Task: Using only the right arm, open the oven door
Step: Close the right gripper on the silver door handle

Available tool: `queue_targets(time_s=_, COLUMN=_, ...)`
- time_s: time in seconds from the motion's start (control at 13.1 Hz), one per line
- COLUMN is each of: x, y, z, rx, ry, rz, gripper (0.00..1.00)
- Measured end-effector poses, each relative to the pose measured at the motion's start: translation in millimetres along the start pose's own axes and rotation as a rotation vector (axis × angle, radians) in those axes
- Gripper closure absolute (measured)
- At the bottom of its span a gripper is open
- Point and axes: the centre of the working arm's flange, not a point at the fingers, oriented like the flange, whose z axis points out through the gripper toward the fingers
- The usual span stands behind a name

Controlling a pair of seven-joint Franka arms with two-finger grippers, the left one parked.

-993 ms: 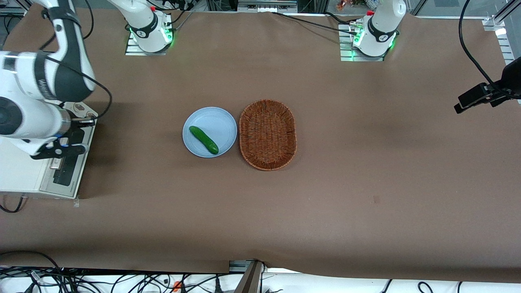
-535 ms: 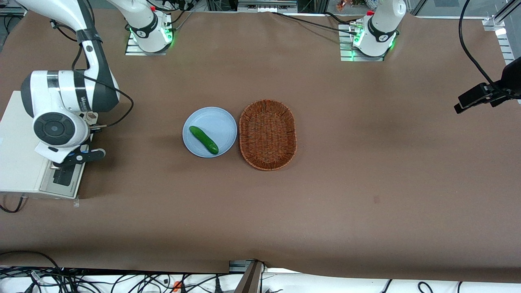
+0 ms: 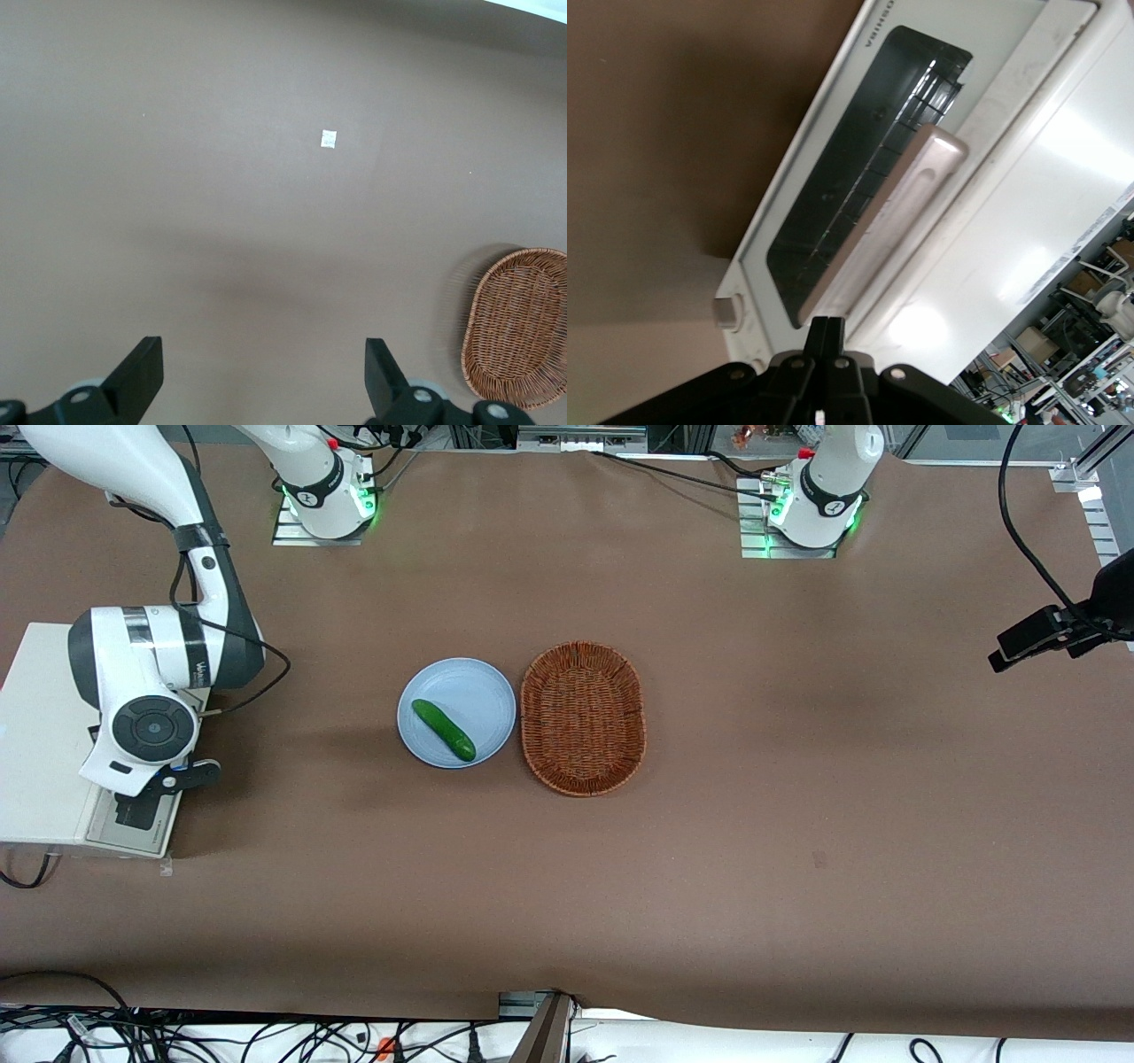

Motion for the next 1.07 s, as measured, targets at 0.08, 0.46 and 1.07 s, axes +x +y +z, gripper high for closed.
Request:
queue_targets(time_s=0.08, x=0, y=5, z=6, rx=-0.002, ry=0.001, rz=-0.006, gripper=0.99)
queue_targets(time_s=0.46, x=4, y=11, z=21, rx=0.003, ry=-0.004, rz=-0.02, gripper=0.99)
queue_targets(time_s=1.07, x=8, y=16, z=33, rx=-0.003, ry=-0.002, rz=-0.046, gripper=0.99)
